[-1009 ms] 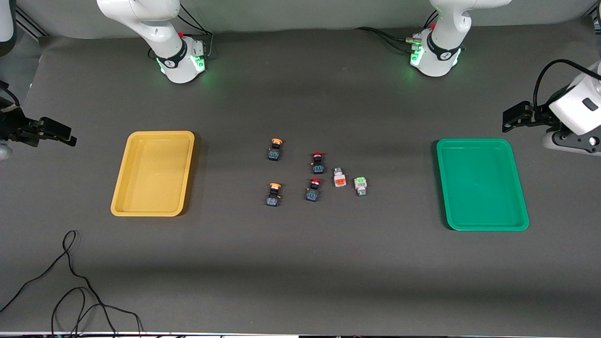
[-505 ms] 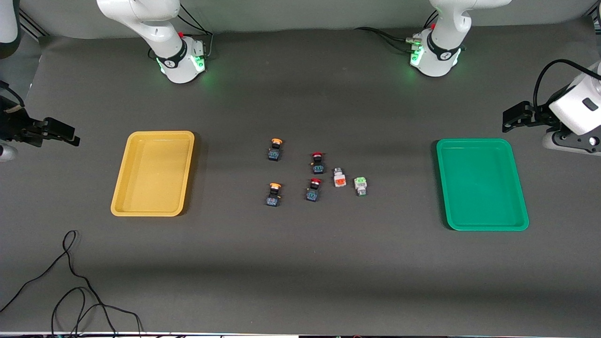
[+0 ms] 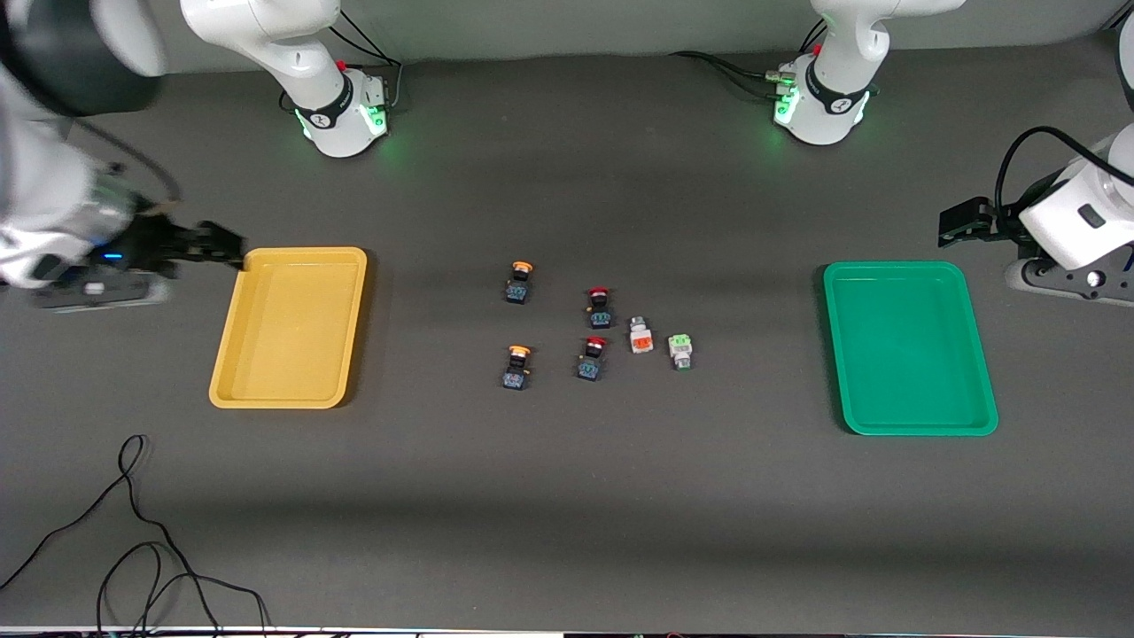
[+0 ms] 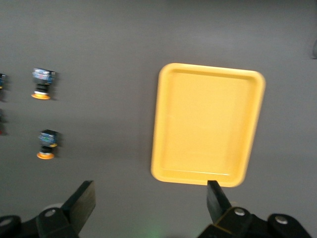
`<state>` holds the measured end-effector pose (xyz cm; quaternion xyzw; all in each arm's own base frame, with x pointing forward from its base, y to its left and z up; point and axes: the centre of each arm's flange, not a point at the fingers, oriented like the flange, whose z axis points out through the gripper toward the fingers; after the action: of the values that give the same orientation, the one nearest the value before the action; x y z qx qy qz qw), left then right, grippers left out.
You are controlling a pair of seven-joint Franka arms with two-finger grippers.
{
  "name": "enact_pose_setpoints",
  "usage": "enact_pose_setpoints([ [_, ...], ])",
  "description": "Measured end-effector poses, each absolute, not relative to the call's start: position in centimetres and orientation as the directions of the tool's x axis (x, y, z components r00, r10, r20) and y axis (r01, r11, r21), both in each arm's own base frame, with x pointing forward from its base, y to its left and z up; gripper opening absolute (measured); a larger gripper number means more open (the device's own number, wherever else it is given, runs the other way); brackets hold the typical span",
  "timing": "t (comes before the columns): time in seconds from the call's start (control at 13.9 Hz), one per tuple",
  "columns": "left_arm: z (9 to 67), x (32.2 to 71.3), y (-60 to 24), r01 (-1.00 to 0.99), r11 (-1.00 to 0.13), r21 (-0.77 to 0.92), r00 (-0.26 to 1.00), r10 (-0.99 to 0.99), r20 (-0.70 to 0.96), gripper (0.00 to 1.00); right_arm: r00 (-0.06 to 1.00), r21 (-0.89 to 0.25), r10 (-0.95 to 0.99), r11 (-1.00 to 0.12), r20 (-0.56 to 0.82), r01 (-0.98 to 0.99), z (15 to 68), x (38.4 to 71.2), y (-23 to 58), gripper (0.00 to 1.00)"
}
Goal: Place green and yellow buttons in trays
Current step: 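Reach the right gripper to a blue switch while the left gripper reaches the green-top switch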
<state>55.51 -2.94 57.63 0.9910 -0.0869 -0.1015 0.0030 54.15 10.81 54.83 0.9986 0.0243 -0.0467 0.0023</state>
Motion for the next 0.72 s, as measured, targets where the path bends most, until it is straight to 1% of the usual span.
enact_pose_setpoints([
  [0.22,56.7,55.7,-2.8,-0.171,-0.985,0.029,0.959,-0.173,-0.226,1.00,0.998,0.003,-0.016,-1.000,-0.054,-0.016,50.6,51.7,21.7,1.00],
  [0.36,54.7,56.4,-3.8,-0.177,-0.983,0.045,0.953,-0.183,-0.242,1.00,0.997,0.002,-0.066,-0.998,-0.036,-0.066,47.5,49.4,27.9,1.00],
  [0.5,52.0,57.6,-7.1,-0.166,-0.986,0.034,0.956,-0.169,-0.240,1.00,0.993,0.013,-0.115,-0.993,-0.039,-0.114,44.9,46.7,33.3,1.00],
  [0.72,47.4,58.3,-14.8,-0.150,-0.989,0.002,0.955,-0.146,-0.258,1.00,0.984,0.026,-0.175,-0.984,-0.041,-0.174,43.1,43.3,38.2,1.00],
])
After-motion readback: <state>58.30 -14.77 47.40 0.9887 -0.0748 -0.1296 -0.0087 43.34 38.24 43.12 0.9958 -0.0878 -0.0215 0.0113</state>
